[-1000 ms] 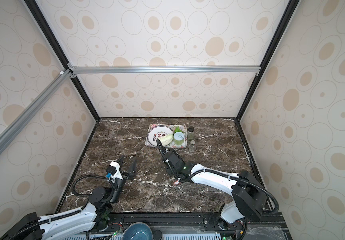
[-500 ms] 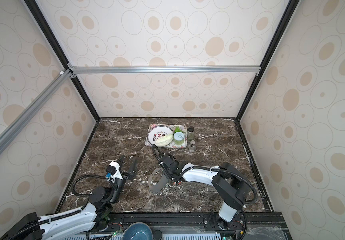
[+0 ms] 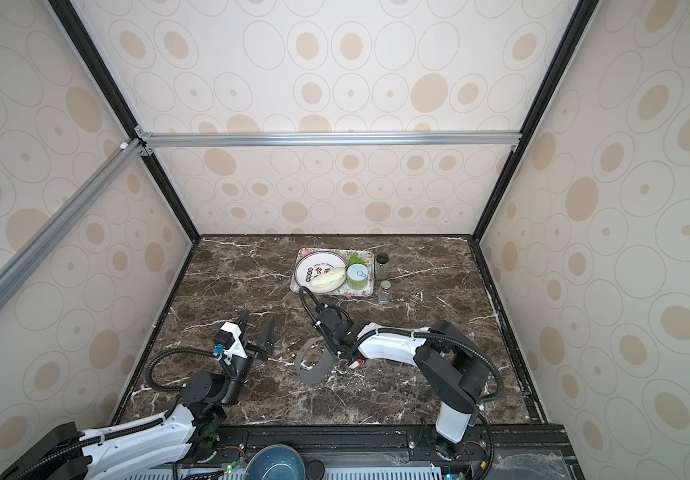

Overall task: Put the keys on the keyring
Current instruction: 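Set the metal plate flat on the table beside the keys with the right gripper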

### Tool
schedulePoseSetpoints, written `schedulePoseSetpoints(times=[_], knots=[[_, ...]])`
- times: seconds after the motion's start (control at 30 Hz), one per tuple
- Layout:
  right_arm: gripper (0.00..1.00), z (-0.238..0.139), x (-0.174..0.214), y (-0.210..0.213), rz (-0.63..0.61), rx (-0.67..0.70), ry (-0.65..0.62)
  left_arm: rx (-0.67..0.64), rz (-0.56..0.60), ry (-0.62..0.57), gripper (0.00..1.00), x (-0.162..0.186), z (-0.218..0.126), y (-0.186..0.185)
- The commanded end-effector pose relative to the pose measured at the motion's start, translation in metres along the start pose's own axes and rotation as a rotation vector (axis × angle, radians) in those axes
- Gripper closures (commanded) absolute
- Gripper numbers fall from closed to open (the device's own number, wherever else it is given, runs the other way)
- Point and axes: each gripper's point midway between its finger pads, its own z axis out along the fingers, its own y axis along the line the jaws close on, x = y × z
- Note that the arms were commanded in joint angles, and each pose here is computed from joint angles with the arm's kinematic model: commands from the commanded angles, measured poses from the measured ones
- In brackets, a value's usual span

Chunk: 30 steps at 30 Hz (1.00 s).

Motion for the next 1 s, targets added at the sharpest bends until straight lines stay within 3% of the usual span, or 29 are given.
schedulePoseSetpoints(times=[0.0, 0.37, 0.57, 0.73, 0.83, 0.97], knots=[[0.82, -0.002, -0.005, -0.010, 0.040, 0.019, 0.001, -0.015, -0.023, -0.003, 0.29, 0.002, -0.002, 0.005], [0.79, -0.022, -0.014, -0.021, 0.119, 0.000, -0.089, -0.017, -0.019, -0.006, 0.28, 0.001, -0.002, 0.006], [0.76, -0.051, -0.022, -0.006, 0.118, -0.165, -0.223, -0.012, -0.012, 0.001, 0.27, 0.002, -0.001, 0.005], [0.76, -0.065, 0.003, 0.011, 0.143, -0.312, -0.197, 0.038, 0.020, 0.024, 0.27, 0.005, 0.004, -0.006], [0.74, -0.067, 0.023, 0.015, 0.159, -0.357, -0.244, 0.088, 0.015, 0.052, 0.27, 0.010, 0.010, -0.019], [0.74, -0.073, 0.015, 0.023, 0.175, -0.423, -0.278, 0.142, 0.011, 0.090, 0.27, 0.019, 0.016, -0.032]])
